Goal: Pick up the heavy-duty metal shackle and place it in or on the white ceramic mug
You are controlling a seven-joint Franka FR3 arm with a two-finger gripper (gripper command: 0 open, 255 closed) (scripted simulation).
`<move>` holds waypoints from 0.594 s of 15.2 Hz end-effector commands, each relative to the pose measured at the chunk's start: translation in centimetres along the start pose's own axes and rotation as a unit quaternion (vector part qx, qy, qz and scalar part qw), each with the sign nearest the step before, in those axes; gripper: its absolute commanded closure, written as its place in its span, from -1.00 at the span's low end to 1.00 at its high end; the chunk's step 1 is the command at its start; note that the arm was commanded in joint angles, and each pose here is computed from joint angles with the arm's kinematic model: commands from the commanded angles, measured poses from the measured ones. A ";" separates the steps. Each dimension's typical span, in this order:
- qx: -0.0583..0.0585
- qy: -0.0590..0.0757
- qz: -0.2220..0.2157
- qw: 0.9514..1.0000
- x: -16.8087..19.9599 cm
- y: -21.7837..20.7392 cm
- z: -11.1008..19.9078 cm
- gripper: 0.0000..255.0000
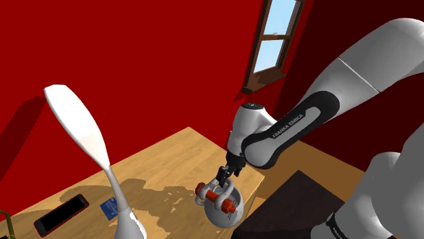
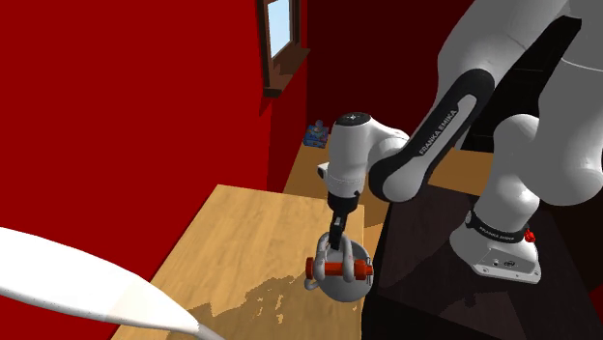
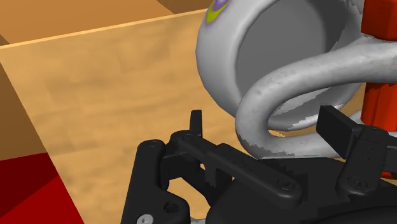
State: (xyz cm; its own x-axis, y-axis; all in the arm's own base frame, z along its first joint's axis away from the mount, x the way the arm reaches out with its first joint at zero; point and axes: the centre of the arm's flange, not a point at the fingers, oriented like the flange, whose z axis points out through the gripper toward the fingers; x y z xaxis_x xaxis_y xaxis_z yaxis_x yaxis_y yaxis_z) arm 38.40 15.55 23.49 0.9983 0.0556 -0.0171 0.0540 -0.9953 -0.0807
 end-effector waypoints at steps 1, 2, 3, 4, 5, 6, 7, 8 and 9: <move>0.000 0.000 0.000 1.000 0.1 0.0 -2.4 -1.00; 0.000 0.000 0.000 1.000 0.1 0.0 -3.4 -1.00; 0.000 0.000 0.000 1.000 0.1 0.0 -3.4 -1.00; 0.000 0.000 0.000 1.000 0.1 0.0 -3.4 -1.00; 0.000 0.000 0.000 1.000 0.1 0.0 -3.4 -1.00; 0.000 0.000 0.000 1.000 0.1 0.0 -3.4 -1.00; 0.000 0.000 0.000 1.000 0.1 0.0 -3.4 -1.00; 0.000 0.000 0.000 1.000 0.1 0.0 -3.4 -1.00; 0.000 0.000 0.000 1.000 0.1 0.0 -3.4 -1.00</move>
State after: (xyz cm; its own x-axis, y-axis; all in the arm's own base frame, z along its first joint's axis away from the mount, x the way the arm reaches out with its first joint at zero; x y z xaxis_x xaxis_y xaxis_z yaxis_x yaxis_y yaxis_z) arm 38.54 15.25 26.87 0.9983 0.0558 -0.0178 0.0542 -0.9953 -0.0805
